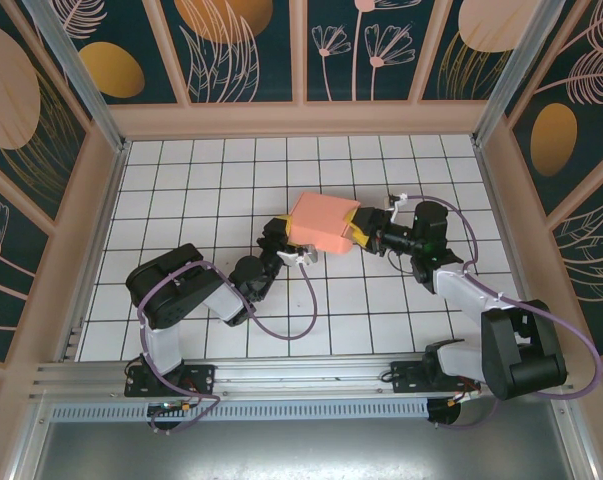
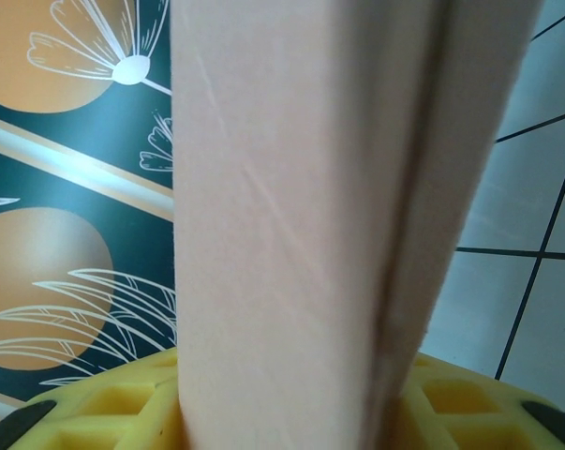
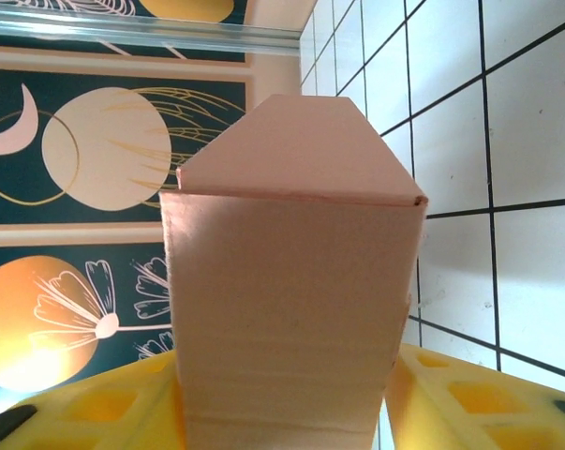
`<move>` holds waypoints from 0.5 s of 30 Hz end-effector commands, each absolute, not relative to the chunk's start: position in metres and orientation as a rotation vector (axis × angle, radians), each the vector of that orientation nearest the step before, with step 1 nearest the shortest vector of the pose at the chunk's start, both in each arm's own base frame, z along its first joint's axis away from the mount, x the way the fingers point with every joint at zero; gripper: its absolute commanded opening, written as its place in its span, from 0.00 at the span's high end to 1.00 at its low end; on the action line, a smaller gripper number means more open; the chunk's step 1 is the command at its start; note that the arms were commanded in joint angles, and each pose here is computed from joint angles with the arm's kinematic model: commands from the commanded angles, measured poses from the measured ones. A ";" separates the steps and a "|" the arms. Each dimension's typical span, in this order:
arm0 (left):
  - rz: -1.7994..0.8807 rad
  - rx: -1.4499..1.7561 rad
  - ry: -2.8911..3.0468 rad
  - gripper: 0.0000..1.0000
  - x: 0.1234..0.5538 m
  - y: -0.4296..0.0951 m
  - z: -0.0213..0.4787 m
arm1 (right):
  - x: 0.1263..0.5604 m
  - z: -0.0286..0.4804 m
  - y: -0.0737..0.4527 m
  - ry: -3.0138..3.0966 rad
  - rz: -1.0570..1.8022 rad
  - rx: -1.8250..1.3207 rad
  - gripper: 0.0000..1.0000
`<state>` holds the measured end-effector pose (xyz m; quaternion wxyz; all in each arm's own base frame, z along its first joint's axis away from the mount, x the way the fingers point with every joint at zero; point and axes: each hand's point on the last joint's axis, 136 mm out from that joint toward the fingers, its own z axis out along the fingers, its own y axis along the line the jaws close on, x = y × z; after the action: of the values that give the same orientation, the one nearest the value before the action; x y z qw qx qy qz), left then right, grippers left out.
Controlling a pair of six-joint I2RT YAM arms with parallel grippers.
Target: Fold the paper box
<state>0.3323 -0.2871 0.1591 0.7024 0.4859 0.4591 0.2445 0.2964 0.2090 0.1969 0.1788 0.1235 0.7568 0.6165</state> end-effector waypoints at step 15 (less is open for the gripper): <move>0.386 1.105 1.135 0.54 0.320 -0.285 0.171 | 0.321 0.240 0.162 2.065 1.278 0.214 0.23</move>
<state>0.3260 -0.2863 0.1765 0.7021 0.4828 0.4837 0.2000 0.3152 0.1747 0.2308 0.2992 0.1057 0.7810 0.5379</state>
